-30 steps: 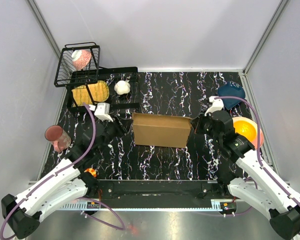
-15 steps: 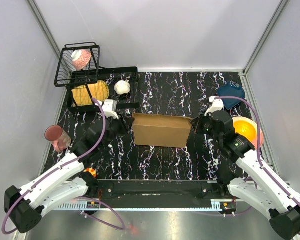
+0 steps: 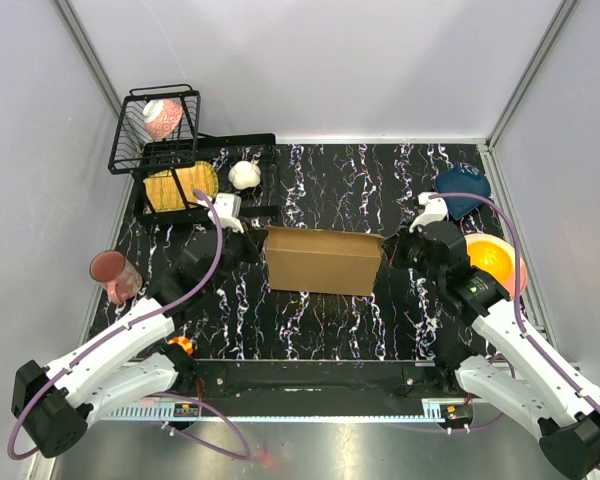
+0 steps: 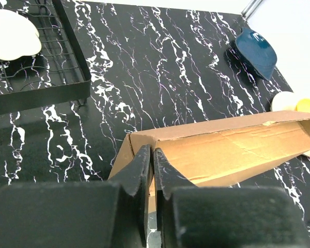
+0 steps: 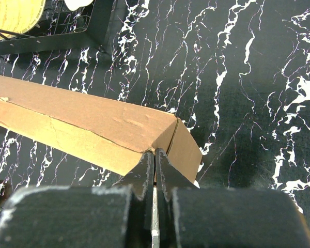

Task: Fold the paper box

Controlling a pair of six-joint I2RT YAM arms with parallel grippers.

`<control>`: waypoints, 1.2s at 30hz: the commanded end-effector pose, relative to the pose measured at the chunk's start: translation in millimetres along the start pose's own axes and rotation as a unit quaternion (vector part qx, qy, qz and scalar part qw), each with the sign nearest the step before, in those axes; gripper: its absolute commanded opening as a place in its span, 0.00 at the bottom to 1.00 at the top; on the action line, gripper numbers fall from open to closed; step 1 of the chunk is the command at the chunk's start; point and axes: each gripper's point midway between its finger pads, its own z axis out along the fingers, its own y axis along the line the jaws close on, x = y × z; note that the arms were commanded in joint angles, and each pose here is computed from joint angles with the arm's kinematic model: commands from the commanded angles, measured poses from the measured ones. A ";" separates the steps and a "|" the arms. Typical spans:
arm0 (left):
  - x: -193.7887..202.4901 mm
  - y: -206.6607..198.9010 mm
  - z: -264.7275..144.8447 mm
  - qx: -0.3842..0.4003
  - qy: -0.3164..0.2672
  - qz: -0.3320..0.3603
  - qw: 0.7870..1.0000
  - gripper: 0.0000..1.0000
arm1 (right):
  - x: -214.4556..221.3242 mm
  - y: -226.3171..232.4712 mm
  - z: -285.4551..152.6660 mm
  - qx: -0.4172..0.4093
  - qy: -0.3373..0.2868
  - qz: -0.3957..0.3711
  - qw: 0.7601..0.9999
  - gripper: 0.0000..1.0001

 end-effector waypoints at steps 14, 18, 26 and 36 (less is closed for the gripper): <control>29.6 15.2 2.2 -0.025 -0.006 -0.046 0.999 0.00 | 56.8 -18.8 -2.9 0.034 0.093 0.017 0.995 0.00; 44.0 23.2 -2.9 -0.042 -0.012 -0.057 0.997 0.00 | 62.9 -20.6 -4.6 0.038 0.095 0.034 0.994 0.04; 59.9 35.2 -5.5 -0.065 -0.002 -0.053 0.996 0.00 | 41.0 -14.2 -15.0 0.036 0.070 0.044 0.996 0.45; 54.3 31.7 -6.0 -0.064 -0.006 -0.052 0.997 0.00 | -13.5 3.3 -36.2 0.011 0.001 0.029 1.000 0.52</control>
